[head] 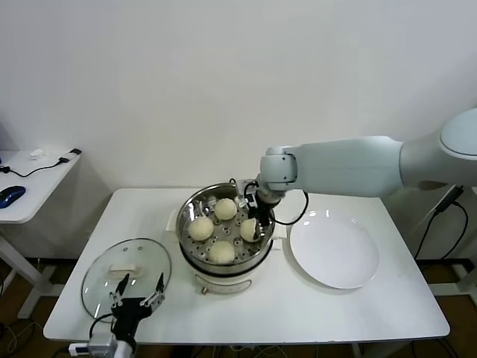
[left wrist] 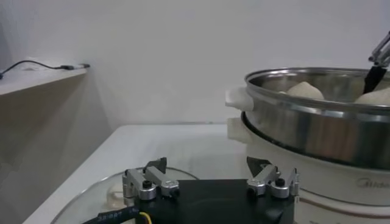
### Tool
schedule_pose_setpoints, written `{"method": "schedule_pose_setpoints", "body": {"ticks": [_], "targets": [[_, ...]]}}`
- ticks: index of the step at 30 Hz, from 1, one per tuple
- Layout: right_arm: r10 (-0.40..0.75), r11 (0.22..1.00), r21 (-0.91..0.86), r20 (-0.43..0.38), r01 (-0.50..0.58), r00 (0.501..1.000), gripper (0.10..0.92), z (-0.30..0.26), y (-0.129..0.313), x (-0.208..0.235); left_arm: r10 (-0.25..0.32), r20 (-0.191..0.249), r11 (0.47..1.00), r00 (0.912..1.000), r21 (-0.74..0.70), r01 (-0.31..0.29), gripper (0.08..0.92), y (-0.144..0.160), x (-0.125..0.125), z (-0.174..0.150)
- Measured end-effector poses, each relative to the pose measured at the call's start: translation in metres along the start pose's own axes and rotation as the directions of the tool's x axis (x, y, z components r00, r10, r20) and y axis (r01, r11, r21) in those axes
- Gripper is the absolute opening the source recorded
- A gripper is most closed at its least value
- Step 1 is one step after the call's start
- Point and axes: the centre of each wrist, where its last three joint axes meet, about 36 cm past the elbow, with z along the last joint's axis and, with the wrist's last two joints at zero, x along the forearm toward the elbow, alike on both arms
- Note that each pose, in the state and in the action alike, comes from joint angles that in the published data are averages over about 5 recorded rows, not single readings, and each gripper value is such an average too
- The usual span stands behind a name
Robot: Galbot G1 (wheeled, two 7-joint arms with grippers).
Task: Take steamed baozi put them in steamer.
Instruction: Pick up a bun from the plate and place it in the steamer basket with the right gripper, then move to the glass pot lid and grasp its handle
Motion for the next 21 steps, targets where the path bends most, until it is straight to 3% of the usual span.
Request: {"method": "schedule_pose_setpoints", "body": {"ticks": [5, 12, 17, 21], "targets": [[0.005, 1.000, 0.005, 0.038, -0.005, 0.999, 0.811, 0.000, -0.002, 0.005, -0.003, 0.001, 1.000, 1.0000, -0.001, 0.003, 0.823, 0.001, 0.001, -0.001], [0.040, 0.998, -0.046, 0.131, -0.035, 0.991, 0.823, 0.017, -0.006, 0.033, -0.011, 0.007, 1.000, 0.9999, -0.001, 0.011, 0.823, 0.004, 0.003, -0.004], [0.188, 0.976, -0.148, 0.215, -0.158, 0.959, 0.823, 0.045, -0.010, 0.058, -0.016, 0.010, 1.000, 0.9998, 0.003, 0.016, 0.823, 0.006, 0.002, -0.005], [0.348, 0.925, -0.252, 0.265, -0.284, 0.899, 0.823, 0.075, -0.007, 0.074, -0.019, 0.011, 1.000, 0.9998, -0.001, 0.019, 0.823, 0.007, 0.000, -0.005]]}}
